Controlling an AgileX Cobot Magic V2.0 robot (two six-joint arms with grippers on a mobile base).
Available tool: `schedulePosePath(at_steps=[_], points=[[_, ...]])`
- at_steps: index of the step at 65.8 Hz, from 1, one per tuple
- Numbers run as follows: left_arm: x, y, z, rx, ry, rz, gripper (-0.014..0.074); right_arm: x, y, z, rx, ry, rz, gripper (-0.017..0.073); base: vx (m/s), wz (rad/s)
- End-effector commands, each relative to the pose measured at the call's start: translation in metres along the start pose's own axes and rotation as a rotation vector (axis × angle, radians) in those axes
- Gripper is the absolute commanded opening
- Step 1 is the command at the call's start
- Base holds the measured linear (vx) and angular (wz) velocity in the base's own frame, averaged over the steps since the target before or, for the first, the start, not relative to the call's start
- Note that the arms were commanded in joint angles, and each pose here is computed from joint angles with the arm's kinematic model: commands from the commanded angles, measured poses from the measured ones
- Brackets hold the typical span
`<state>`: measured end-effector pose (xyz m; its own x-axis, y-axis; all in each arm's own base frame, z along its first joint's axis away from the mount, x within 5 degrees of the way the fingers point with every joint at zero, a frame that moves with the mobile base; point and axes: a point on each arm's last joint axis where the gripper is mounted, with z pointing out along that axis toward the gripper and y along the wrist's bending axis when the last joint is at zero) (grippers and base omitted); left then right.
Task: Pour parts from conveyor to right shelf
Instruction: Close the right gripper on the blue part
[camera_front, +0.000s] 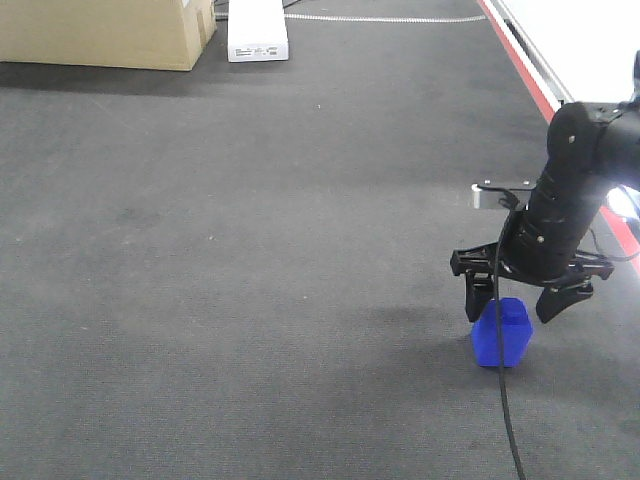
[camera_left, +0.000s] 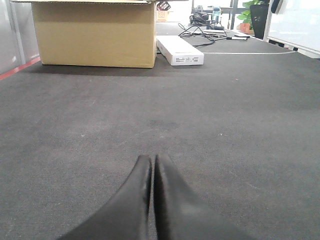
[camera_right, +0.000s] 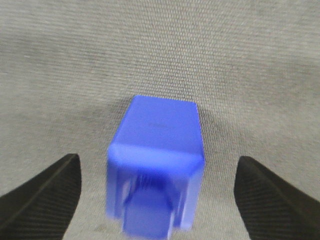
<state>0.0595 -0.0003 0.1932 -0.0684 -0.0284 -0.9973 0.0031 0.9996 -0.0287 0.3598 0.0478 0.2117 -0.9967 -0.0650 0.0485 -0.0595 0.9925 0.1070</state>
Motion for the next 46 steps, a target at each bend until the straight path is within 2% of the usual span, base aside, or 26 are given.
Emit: schedulePosePath(at_steps=[1, 8, 15, 21, 35, 46], points=[[-0.013, 0.000, 0.000, 0.000, -0.080, -0.017, -0.0006, -0.001, 0.003, -0.017, -0.009, -0.058, -0.025, 0.0594, 0.00, 0.00], [-0.013, 0.000, 0.000, 0.000, -0.080, -0.017, -0.0006, -0.004, 0.002, -0.009, -0.010, -0.040, -0.023, 0.0582, 0.00, 0.00], [-0.013, 0.000, 0.000, 0.000, -0.080, -0.017, -0.0006, -0.005, 0.002, -0.006, -0.010, -0.033, -0.022, 0.0523, 0.00, 0.00], [-0.013, 0.000, 0.000, 0.000, -0.080, -0.017, -0.0006, -0.006, 0.002, -0.005, -0.010, -0.032, -0.021, 0.0408, 0.00, 0.00], [-0.013, 0.000, 0.000, 0.000, -0.080, -0.017, -0.0006, -0.007, 0.002, -0.005, -0.011, -0.043, -0.033, -0.0015, 0.00, 0.00], [-0.013, 0.000, 0.000, 0.000, -0.080, -0.017, -0.0006, -0.001, 0.005, -0.011, -0.034, -0.017, -0.052, -0.0010, 0.00, 0.00]])
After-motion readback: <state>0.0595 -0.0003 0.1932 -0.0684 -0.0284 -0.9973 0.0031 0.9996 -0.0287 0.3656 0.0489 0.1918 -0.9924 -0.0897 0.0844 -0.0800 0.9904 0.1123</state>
